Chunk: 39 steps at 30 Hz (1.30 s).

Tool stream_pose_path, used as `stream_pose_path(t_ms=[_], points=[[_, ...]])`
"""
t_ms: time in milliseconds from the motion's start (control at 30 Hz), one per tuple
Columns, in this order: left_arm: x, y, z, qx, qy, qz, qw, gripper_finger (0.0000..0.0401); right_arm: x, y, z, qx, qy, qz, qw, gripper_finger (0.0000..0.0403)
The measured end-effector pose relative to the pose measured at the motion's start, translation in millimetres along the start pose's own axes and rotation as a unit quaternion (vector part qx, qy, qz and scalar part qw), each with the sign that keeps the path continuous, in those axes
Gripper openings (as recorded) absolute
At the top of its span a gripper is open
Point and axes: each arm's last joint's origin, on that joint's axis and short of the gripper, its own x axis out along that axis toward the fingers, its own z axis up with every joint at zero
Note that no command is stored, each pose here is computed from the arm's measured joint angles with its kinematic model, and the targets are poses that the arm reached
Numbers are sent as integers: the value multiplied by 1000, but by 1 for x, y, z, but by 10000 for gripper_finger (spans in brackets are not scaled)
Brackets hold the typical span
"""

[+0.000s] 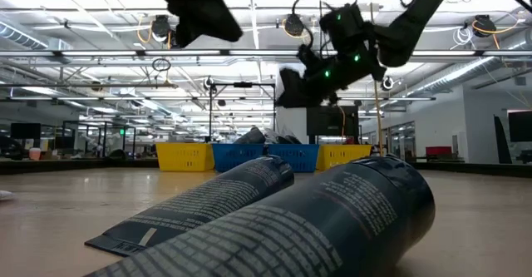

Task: Pick & Place Travel size toiletries
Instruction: Put the white toothpaste into the right yellow bin

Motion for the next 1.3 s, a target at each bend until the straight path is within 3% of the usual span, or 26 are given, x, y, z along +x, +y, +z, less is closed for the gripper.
stream_pose_path(t_ms=[167,333,533,700,1067,1300], points=[[-4,-14,-22,-4,85,-11,996,49,-18,23,16,-15,-19,85,996,170],[-9,-41,-43,16,130,-31,991,49,-38,39,29,-45,-32,126,990,169],[2,-86,-79,114,164,-81,977,50,-52,44,36,-59,-26,140,988,167],[24,-114,-106,137,176,-119,967,70,-54,44,37,-59,-22,139,988,169],[33,-140,-144,146,228,-141,952,169,-53,43,36,-52,-17,137,989,169],[25,-151,-151,192,213,-170,943,186,-53,43,36,-54,-15,137,989,169]])
